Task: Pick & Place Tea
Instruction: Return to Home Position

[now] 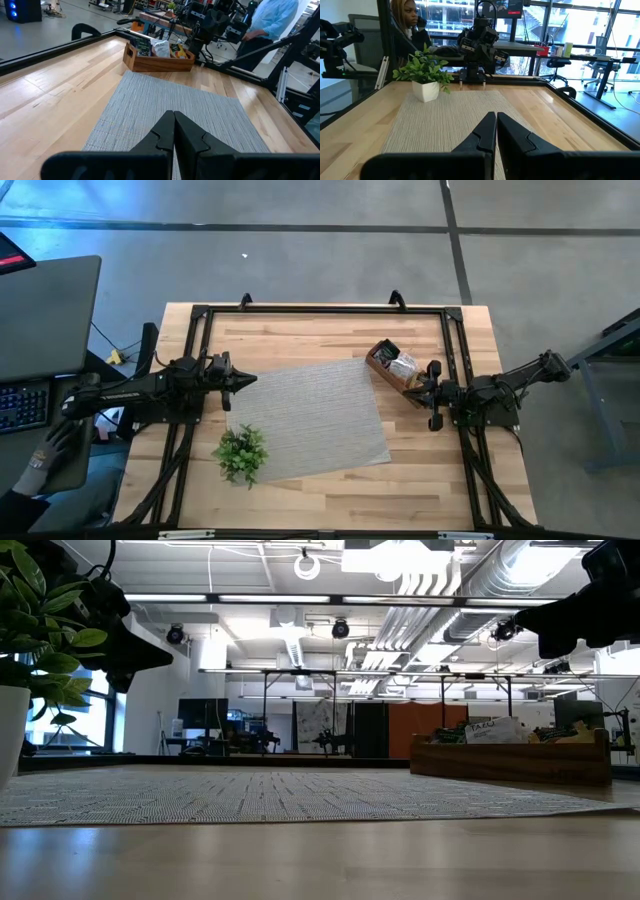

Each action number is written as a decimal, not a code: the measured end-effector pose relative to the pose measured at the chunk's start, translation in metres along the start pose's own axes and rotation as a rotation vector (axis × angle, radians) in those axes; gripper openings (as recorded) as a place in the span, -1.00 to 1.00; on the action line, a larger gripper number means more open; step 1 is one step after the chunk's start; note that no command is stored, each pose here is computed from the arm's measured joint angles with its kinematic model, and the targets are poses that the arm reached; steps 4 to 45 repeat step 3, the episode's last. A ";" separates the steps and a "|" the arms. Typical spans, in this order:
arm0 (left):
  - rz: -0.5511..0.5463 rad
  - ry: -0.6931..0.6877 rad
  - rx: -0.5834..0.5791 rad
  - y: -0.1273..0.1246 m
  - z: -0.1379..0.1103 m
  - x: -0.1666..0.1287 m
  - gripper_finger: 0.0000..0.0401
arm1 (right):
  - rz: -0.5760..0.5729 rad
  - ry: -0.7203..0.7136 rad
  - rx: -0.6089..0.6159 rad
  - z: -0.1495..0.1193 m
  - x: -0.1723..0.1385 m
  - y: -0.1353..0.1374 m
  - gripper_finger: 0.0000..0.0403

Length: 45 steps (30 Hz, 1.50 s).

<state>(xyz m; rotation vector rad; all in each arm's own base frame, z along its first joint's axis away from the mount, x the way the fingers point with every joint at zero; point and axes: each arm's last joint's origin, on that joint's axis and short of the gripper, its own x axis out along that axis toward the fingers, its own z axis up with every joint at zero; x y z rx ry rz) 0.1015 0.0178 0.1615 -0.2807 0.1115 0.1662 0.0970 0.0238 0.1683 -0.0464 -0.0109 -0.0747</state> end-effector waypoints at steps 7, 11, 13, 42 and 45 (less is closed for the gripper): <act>0.000 0.000 0.000 0.000 0.000 0.000 -1.00 | 0.000 0.000 0.000 0.000 0.000 0.000 -0.94; 0.000 0.000 0.000 0.000 0.000 0.000 -1.00 | 0.000 0.000 0.000 0.000 0.000 0.000 -0.94; 0.000 0.000 0.000 0.000 0.000 0.000 -1.00 | 0.000 0.000 0.000 0.000 0.000 0.000 -0.94; 0.000 0.000 0.000 0.000 0.000 0.000 -1.00 | 0.000 0.000 0.000 0.000 0.000 0.000 -0.94; 0.000 0.000 0.000 0.000 0.000 0.000 -1.00 | 0.000 0.000 0.000 0.000 0.000 0.000 -0.94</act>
